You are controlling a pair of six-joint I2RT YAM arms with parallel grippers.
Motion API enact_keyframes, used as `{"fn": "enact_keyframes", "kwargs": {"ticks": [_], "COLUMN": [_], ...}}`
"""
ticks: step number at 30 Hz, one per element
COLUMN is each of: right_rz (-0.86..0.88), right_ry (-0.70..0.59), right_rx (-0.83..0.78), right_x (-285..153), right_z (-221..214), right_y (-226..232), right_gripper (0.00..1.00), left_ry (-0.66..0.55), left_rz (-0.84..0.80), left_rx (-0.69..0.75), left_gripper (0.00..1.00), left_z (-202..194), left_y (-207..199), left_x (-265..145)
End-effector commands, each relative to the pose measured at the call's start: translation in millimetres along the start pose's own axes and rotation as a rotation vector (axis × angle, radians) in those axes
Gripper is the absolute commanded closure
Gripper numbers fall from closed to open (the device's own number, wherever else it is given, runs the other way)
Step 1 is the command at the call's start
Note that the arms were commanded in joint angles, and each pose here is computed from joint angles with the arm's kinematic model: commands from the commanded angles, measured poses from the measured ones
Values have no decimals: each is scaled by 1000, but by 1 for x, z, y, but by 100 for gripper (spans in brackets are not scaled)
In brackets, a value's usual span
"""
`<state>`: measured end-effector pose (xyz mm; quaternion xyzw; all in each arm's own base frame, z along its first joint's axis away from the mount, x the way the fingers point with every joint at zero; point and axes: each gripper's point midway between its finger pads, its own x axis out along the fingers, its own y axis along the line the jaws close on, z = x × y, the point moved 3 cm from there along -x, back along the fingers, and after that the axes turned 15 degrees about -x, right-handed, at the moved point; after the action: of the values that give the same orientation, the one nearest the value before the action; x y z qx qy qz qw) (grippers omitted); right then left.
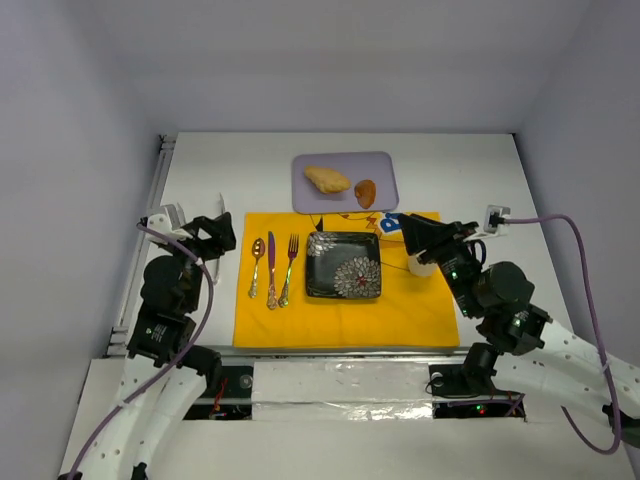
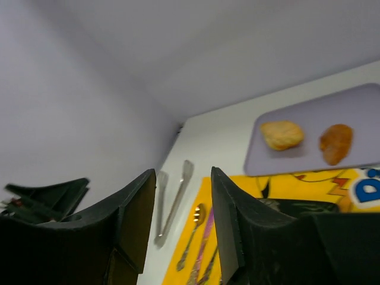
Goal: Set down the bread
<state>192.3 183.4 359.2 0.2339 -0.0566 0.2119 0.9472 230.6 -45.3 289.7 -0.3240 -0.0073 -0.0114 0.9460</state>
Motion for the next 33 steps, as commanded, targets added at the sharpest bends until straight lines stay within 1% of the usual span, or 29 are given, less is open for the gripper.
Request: {"fn": "enact_keyframes", "kwargs": {"ticks": [1,5,7,10,11,12,13,14,15,16,17,18,20,21,22,23,24,25,26,28,29,31,32,33], "right_rz": [-146,-183,-200,-211,-208,-200,-198,-202,-198,-191,-183,-176,-176,-174,-168,-164,-164,-169,-171,-170,-172,-192,-192,-182], "right_ry": [-55,-33,-41,-54,-56,-55,-56,-46,-44,-41,-48,-48,-55,-52,-53,-53,-52,-51,-48,-41,-40,-36,-36,-32], "right_rx": [-91,-136,-134,-116,-111,-108,-104,-107,-103,-96,-87,-85,-76,-76,-72,-71,-73,-75,-76,-79,-78,-80,-79,-78], "right_x": [1,0,-2,-4,-5,-5,-6,-7,-7,-7,-9,-9,-11,-12,-13,-13,-13,-13,-13,-12,-12,-12,-12,-11], "right_z": [0,-21,-23,-26,-26,-26,-25,-26,-25,-25,-23,-23,-22,-21,-20,-20,-20,-20,-21,-22,-21,-23,-23,-24], "right_y": [-28,-41,-45,-50,-50,-49,-48,-49,-49,-47,-47,-46,-47,-47,-46,-46,-46,-47,-47,-46,-46,-49,-49,-47], "right_gripper": [52,52,52,61,78,88,97,100,100,100,100,100,100,100,100,100,98,97,94,91,87,83,79,77], "left_ry": [-32,2,16,55,78,83,88,110,113,137,179,193,249,247,252,249,249,243,272,274,326,355,407,416], "left_rz": [10,25,2,38,64,81,127,177,197,237,276,286,355,366,382,429,436,432,439,481,484,489,513,511], "left_rx": [11,33,35,46,54,59,73,89,94,112,132,137,171,178,194,214,223,226,235,220,213,206,218,230], "left_gripper": [29,29,30,33,34,36,48,57,70,98,100,100,100,100,92,78,64,44,41,40,40,41,42,42], "left_z": [5,-4,-8,-18,-24,-24,-26,-32,-30,-33,-44,-43,-54,-51,-53,-52,-52,-51,-57,-53,-66,-71,-85,-84], "left_y": [1,4,1,6,10,12,19,27,27,33,40,37,49,48,50,62,66,69,76,92,100,107,116,115], "left_x": [5,12,16,24,28,31,33,39,43,44,51,55,64,68,71,76,79,84,89,97,102,112,117,124]}}
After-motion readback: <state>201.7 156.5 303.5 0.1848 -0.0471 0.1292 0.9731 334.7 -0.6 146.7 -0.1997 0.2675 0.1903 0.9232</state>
